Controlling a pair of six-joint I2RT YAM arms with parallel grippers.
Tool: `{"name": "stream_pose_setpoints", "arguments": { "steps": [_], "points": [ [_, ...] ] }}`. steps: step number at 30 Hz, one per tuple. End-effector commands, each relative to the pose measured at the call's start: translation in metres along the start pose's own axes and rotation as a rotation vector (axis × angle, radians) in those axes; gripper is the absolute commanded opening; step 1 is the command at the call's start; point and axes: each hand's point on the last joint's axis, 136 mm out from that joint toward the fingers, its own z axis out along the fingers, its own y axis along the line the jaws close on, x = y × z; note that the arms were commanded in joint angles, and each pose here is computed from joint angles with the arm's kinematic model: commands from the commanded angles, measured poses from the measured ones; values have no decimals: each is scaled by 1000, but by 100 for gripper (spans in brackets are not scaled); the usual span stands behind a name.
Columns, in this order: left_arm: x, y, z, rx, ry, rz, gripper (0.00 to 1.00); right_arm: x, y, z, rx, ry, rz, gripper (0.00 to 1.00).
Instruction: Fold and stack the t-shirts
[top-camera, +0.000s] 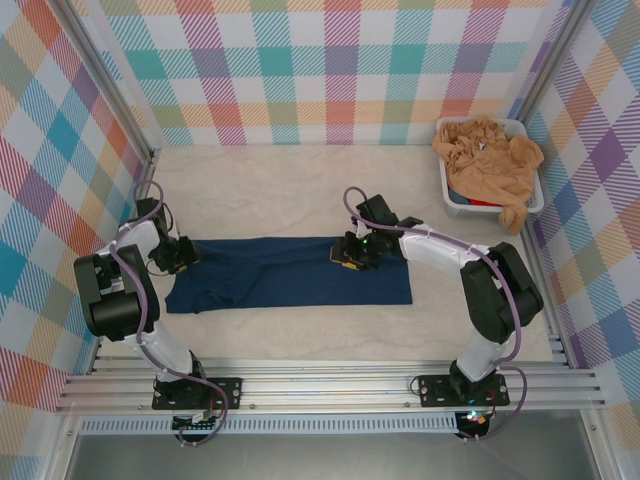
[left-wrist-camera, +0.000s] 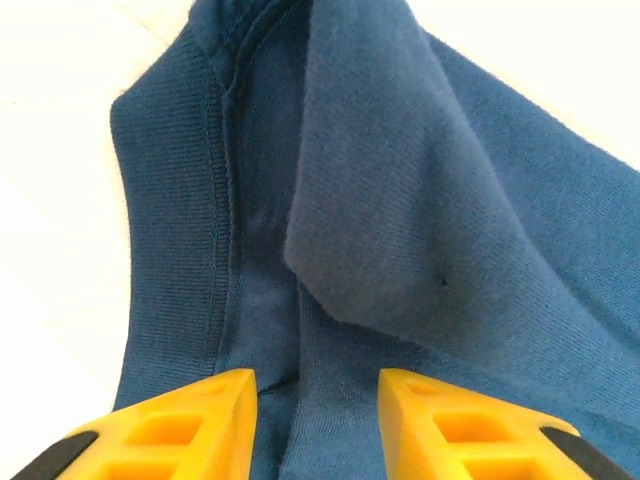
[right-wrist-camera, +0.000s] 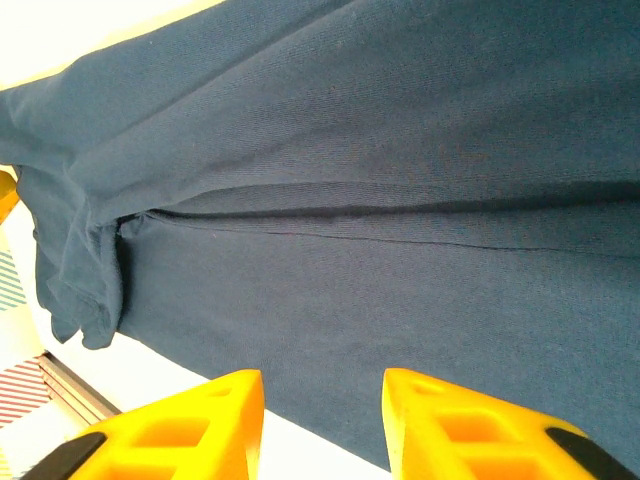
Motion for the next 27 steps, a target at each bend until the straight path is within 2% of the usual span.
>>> {"name": "stream_pose_setpoints", "arguments": {
  "steps": [1, 7, 16, 21, 27],
  "points": [
    [1, 0, 2, 29, 6, -62, 33, -5, 6, -4, -25, -18, 1, 36],
    [-4, -6, -1, 59, -14, -85, 17, -4, 4, -5, -21, -18, 3, 35],
    [2, 1, -8, 19, -14, -80, 11, -4, 4, -4, -21, -18, 5, 35],
    [5, 2, -12, 16, -26, -80, 0, -4, 4, -4, -20, -18, 5, 35],
    [11, -1, -31, 23, -82, -132, 0, -5, 5, -3, -22, -18, 1, 35]
  ]
}}
